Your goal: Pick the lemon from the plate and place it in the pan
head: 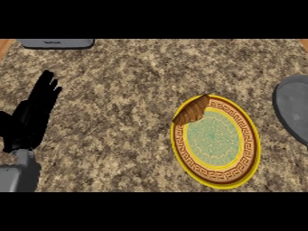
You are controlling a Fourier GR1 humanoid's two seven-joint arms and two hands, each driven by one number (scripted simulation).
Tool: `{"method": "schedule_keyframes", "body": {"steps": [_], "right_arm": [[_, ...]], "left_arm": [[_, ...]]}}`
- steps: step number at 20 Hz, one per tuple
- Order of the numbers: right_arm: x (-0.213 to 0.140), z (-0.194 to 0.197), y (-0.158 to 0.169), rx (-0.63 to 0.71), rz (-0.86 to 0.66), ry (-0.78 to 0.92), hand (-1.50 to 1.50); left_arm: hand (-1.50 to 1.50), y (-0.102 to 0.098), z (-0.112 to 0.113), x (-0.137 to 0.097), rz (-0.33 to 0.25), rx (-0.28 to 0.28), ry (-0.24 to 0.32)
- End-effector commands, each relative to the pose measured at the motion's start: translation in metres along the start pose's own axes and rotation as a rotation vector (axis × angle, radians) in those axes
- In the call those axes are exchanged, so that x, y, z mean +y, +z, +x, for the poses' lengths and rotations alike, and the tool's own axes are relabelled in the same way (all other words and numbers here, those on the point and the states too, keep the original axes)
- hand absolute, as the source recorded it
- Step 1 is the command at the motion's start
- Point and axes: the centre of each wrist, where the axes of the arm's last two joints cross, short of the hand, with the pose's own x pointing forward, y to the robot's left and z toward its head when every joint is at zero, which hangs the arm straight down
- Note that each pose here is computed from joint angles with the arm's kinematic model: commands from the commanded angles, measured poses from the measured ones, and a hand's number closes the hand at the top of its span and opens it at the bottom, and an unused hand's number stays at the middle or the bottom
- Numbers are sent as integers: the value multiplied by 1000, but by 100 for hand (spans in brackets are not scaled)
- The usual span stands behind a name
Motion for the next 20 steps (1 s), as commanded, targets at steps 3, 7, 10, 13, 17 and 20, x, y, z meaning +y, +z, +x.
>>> {"method": "schedule_keyframes", "body": {"steps": [3,7,10,13,17,20], "right_arm": [[37,-41,-17,-39,69,-44,150],[76,-44,-20,-18,76,-12,150],[92,-61,-18,113,186,-24,150],[95,-67,-18,235,242,-76,-150],[104,-95,-18,202,295,-140,-150],[97,-91,-23,161,254,-205,-150]], "left_arm": [[0,6,-6,-18,-3,-3,22],[0,-15,12,-9,-16,-15,18],[0,-4,-10,-8,-23,-9,3],[0,-4,-7,-13,-14,8,22],[0,-18,4,-6,-14,3,5],[0,-9,-5,11,1,0,7]]}}
